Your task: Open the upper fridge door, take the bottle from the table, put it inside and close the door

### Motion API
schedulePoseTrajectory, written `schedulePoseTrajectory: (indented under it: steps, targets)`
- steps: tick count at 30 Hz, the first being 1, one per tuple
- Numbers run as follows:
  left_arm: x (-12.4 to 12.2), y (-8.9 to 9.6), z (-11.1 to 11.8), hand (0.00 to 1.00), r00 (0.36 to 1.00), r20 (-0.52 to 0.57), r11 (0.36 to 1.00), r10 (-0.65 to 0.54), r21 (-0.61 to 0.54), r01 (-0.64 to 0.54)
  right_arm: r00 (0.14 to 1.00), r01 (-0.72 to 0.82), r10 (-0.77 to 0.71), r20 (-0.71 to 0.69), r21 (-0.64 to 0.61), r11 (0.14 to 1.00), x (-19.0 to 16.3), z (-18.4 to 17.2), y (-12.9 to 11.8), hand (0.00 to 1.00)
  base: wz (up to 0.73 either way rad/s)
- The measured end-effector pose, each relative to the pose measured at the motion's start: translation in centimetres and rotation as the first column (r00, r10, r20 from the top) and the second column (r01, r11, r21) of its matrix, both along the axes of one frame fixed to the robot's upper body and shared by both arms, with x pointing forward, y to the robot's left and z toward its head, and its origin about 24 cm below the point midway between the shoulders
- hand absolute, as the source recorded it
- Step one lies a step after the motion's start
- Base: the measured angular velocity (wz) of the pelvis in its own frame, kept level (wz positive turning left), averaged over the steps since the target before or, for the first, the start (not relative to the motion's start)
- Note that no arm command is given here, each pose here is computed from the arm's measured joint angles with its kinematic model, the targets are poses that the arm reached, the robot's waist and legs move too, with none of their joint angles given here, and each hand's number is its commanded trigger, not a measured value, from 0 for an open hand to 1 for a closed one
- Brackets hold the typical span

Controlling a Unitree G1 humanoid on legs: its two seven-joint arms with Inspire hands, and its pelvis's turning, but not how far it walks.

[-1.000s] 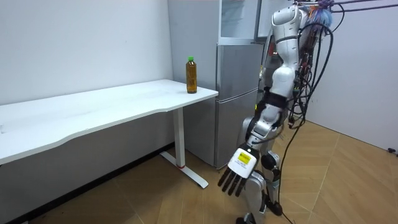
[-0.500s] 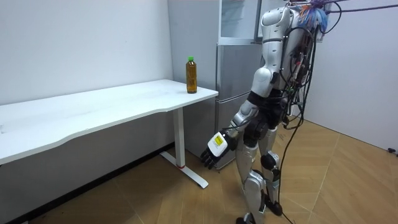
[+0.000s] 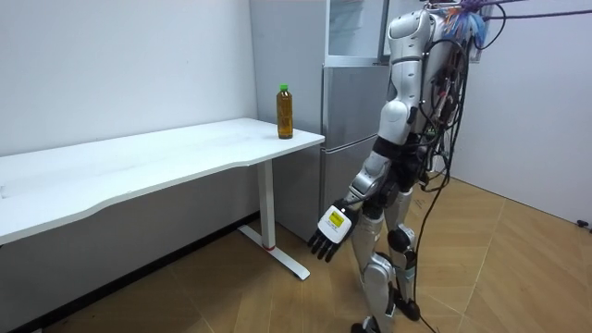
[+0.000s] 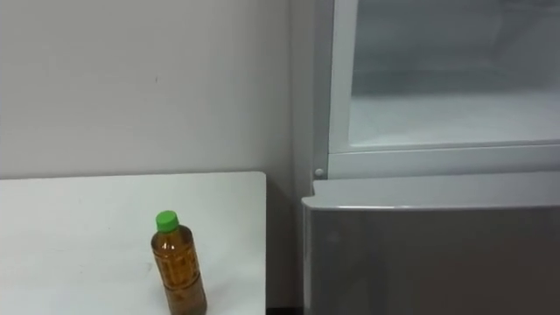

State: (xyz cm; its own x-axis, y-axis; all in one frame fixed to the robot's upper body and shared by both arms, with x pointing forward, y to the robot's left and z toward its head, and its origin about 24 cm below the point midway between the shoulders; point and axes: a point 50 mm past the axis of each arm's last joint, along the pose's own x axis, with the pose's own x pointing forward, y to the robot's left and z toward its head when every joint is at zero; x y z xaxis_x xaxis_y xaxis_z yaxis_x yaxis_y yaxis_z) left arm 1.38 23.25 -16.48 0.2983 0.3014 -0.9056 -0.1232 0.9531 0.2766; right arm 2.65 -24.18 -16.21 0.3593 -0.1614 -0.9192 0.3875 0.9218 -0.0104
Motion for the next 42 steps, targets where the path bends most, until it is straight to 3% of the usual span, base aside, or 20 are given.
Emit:
schedulePoseTrajectory:
  steps: [8,11,15,18,21,32,36,42]
  targets:
    - [-0.3,0.2,0.1,0.00,1.000,0.009,0.999,-0.019,-0.025,0.020,0.943,-0.210,0.208,0.259,-0.023,0.977,6.0,2.3,0.7,0.00,0.03]
    - [-0.2,0.5,0.2,0.00,1.000,0.016,0.999,-0.014,-0.036,0.015,0.859,-0.288,0.284,0.426,-0.058,0.956,9.0,4.7,1.8,0.00,0.00]
    - [0.1,0.7,0.3,0.00,0.999,0.018,0.998,-0.049,-0.044,0.049,0.665,-0.388,0.371,0.648,-0.125,0.913,13.0,9.4,3.8,0.00,-0.04]
    - [0.1,1.1,0.4,0.00,0.997,0.017,0.997,-0.070,-0.043,0.070,0.673,-0.406,0.376,0.637,-0.107,0.908,12.4,9.3,3.7,0.00,-0.02]
    - [-0.2,1.4,0.4,0.00,0.997,0.006,0.996,-0.077,-0.047,0.077,0.607,-0.425,0.395,0.690,-0.138,0.895,13.6,11.1,4.0,0.00,-0.09]
    - [-0.6,1.4,0.4,0.00,0.994,-0.024,0.992,-0.106,-0.065,0.104,0.505,-0.486,0.474,0.721,-0.217,0.847,14.7,14.3,3.8,0.00,-0.02]
    - [-0.6,1.5,0.4,0.00,0.992,-0.039,0.992,-0.118,-0.054,0.116,0.418,-0.507,0.515,0.748,-0.278,0.816,15.5,16.3,3.9,0.00,-0.01]
    - [-0.8,1.8,0.4,0.00,0.991,-0.054,0.992,-0.120,-0.044,0.118,0.409,-0.520,0.542,0.734,-0.301,0.799,16.4,17.1,3.1,0.00,0.00]
